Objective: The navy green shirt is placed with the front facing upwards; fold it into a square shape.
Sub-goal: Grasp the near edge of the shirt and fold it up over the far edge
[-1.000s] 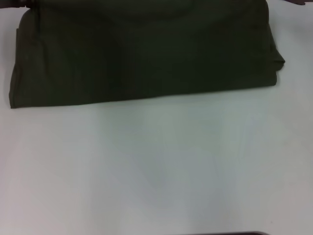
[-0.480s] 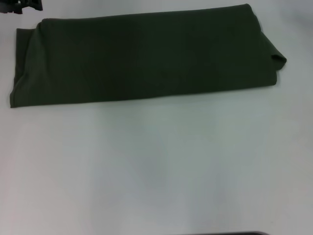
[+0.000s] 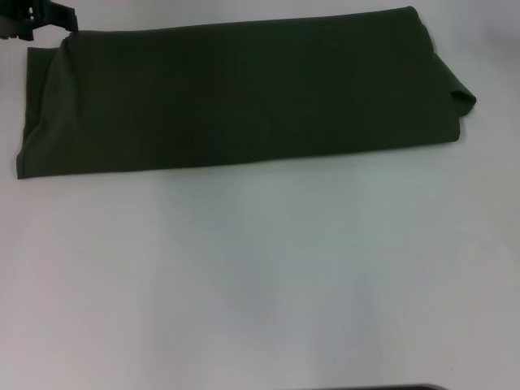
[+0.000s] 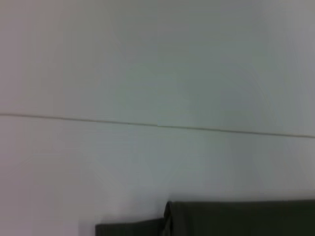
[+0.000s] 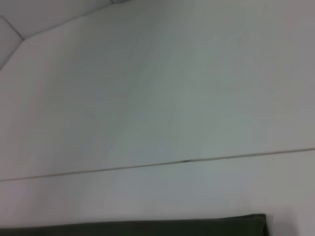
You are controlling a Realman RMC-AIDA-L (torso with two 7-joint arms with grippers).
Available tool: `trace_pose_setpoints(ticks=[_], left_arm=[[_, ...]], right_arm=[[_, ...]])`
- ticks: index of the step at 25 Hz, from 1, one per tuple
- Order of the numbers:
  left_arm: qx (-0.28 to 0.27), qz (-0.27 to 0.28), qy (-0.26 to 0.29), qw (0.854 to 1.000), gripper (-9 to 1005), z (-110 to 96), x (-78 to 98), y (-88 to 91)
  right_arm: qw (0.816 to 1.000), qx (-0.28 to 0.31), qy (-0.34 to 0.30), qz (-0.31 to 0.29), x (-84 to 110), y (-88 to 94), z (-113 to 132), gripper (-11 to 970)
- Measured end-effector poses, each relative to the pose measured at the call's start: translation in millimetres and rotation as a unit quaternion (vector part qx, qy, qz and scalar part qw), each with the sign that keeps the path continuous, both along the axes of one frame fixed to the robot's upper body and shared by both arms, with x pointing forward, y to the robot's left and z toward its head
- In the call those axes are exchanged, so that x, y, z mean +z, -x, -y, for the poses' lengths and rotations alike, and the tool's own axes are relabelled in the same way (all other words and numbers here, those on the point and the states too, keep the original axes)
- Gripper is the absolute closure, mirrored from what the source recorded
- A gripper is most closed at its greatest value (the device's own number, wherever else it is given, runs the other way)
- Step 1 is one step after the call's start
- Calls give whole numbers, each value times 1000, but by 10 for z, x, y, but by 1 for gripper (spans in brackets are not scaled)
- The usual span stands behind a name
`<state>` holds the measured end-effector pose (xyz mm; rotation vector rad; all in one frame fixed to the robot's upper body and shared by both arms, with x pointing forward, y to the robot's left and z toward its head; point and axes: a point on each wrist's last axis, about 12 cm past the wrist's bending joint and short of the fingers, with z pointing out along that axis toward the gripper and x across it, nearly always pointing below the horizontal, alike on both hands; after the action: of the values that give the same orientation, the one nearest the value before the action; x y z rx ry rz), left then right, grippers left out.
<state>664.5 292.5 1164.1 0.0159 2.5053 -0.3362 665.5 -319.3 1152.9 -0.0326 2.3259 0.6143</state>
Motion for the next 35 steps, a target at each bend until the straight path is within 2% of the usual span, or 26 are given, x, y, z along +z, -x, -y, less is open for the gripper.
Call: trace_pose_setpoints(ticks=[1,7,11,16,17,20,25,32,35], left_arm=[[-1,-2,1,1000,263,-1,-1,5],[-17,-34,18,999,252,-56,63,81],[-38,-76,37,996,257,-108,126,175],[-68,-122,101,985,260,-265,210,354],[-83,-131,131,979,260,-330,232,424],[-90,-140,155,974,260,-384,239,471],[-85,-167,193,963,260,-501,131,572],[-104,-177,216,955,259,-368,-17,660],[-89,-174,210,958,259,-399,-57,655]], right_arm=[[1000,3,-1,0,6,11,4,71],[998,45,-41,-22,103,152,11,27],[994,77,-65,-39,159,302,42,33],[989,91,-102,-53,144,470,119,38],[989,90,-108,-53,143,491,143,38],[987,89,-120,-56,123,548,189,40],[987,98,-117,-54,75,603,213,44],[986,100,-118,-63,16,642,200,48],[986,94,-113,-73,-28,671,229,50]])
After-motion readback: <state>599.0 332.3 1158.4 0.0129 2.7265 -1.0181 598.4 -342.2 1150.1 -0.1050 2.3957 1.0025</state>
